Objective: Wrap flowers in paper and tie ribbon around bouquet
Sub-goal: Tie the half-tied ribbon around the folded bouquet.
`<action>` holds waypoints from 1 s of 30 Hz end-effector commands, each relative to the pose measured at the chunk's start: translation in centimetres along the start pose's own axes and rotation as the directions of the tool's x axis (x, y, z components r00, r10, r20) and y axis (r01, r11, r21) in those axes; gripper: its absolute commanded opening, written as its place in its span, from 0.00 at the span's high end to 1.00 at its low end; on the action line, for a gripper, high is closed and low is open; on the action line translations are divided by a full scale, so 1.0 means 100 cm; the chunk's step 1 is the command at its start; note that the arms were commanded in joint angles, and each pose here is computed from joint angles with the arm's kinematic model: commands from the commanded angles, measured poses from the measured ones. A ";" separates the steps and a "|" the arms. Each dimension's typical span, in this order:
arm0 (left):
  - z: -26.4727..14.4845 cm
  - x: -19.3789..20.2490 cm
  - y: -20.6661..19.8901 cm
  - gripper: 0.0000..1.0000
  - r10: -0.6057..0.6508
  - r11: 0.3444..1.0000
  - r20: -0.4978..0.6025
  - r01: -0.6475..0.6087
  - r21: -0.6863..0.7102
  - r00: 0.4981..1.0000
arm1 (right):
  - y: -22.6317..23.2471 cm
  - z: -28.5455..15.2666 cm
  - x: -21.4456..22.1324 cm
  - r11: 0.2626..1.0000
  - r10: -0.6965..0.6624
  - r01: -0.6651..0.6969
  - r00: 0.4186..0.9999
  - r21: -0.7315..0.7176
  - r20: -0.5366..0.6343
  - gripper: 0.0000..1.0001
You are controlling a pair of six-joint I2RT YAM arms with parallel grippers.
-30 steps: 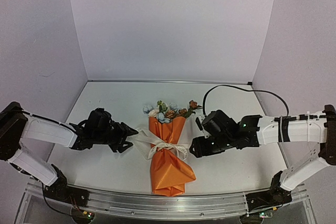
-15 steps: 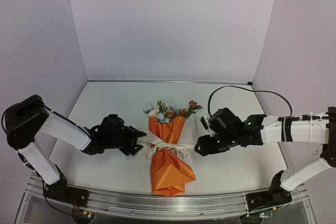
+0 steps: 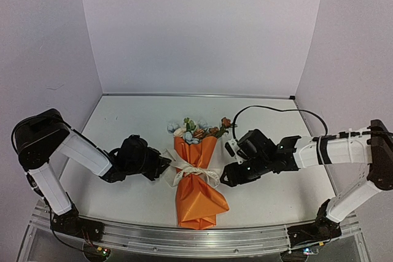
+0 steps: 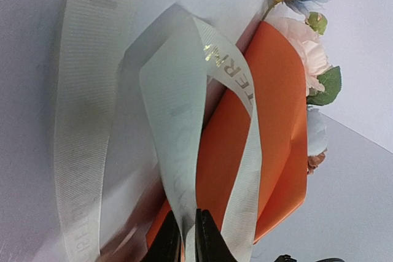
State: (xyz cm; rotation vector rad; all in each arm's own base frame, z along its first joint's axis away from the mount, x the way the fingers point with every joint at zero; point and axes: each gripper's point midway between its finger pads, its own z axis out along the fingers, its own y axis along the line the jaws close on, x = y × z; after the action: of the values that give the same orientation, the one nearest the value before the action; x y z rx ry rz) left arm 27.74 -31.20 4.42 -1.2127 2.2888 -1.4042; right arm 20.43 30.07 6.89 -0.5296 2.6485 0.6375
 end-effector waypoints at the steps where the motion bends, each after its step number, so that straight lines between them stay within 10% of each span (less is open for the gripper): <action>1: -0.003 -0.001 -0.029 0.95 0.050 0.995 0.012 -0.051 0.087 0.999 | 0.011 0.001 -0.025 0.999 -0.014 0.016 0.998 -0.040 0.064 0.45; 9: -0.006 -0.006 -0.038 1.00 0.107 0.989 0.024 -0.108 0.097 0.994 | 0.015 0.008 -0.035 0.998 -0.022 0.026 0.997 -0.053 0.078 0.53; 21: -0.013 -0.017 -0.048 1.00 0.175 0.980 0.047 -0.179 0.088 0.983 | 0.017 0.007 -0.037 0.997 -0.050 0.055 0.995 -0.059 0.083 1.00; 30: -0.023 -0.030 -0.050 1.00 0.223 0.971 0.074 -0.228 0.067 0.972 | 0.005 0.001 -0.030 0.998 -0.061 0.062 0.994 -0.013 0.092 1.00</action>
State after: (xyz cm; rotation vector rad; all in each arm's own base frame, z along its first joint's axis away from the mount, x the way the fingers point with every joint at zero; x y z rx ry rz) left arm 30.21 -28.81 6.57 -0.9985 2.2649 -1.3162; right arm 22.15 31.83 6.93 -0.5777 2.5889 0.6765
